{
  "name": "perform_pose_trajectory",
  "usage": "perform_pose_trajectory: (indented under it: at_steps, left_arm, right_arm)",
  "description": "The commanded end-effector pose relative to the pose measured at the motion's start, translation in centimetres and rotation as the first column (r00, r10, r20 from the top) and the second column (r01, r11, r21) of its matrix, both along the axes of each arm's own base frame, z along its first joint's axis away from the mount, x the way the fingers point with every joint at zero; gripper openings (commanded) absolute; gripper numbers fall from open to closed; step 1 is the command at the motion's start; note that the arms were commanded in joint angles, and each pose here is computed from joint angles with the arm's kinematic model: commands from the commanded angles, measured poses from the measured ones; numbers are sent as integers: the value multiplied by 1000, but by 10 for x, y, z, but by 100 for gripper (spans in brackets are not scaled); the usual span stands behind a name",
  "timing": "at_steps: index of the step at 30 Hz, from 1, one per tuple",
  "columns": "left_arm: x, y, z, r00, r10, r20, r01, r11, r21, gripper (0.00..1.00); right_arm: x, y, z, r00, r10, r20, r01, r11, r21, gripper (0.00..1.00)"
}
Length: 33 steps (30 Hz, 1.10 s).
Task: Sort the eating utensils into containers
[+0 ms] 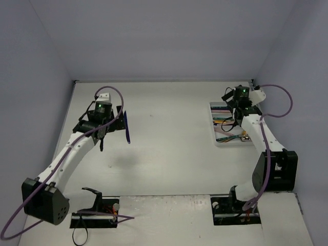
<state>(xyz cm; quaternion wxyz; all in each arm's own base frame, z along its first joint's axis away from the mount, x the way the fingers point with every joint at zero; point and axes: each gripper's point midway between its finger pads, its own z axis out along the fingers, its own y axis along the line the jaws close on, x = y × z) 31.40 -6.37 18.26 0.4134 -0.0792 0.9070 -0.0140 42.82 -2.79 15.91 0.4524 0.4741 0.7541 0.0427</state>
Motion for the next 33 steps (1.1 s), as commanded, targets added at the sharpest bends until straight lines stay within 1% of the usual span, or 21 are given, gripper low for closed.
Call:
perform_pose_trajectory:
  at_steps: [1, 4, 5, 9, 13, 17, 19, 22, 23, 26, 31, 33]
  left_arm:
    - [14, -30, -12, 996, 4, -86, -10, 998, -69, 97]
    - [23, -42, -37, 986, -1, -167, -14, 996, -91, 97]
    - [27, -45, -46, 981, -4, -196, -14, 996, -89, 97]
    - [38, -50, -67, 963, -8, -271, -16, 996, -87, 95]
    - [52, -50, -84, 943, -13, -332, -10, 998, -67, 91]
    - [65, -49, -103, 922, -10, -386, -9, 999, -47, 85]
    - [69, -47, -112, 912, 0, -410, -19, 999, -41, 78]
    - [74, -46, -122, 900, 7, -437, -29, 999, -43, 68]
    - [76, -45, -125, 897, 15, -442, -33, 999, -34, 64]
    - [82, -45, -127, 894, 19, -449, -34, 999, -27, 55]
    - [89, -45, -130, 891, 21, -453, -31, 999, -15, 45]
    - [91, -46, -132, 889, 23, -457, -32, 999, -13, 43]
  right_arm:
    - [-15, 21, 45, 962, 271, 32, -263, 952, -154, 86]
    - [-28, 32, 53, 926, 375, 37, -362, 913, -186, 89]
    - [-34, 37, 58, 914, 401, 56, -385, 905, -182, 90]
    - [-50, 52, 41, 891, 452, 29, -442, 881, -169, 91]
    - [-61, 64, 12, 867, 497, -34, -496, 855, -150, 91]
    - [-67, 71, -3, 843, 534, -64, -537, 829, -156, 91]
    - [-71, 71, -13, 835, 543, -89, -550, 821, -152, 90]
    - [-69, 72, -16, 831, 551, -79, -556, 815, -160, 90]
    - [-69, 72, -17, 831, 551, -80, -556, 816, -159, 90]
    - [-68, 79, -19, 811, 581, -71, -584, 799, -142, 90]
    - [-68, 84, -24, 797, 600, -71, -604, 787, -125, 89]
    - [-68, 84, -25, 796, 601, -70, -605, 787, -122, 89]
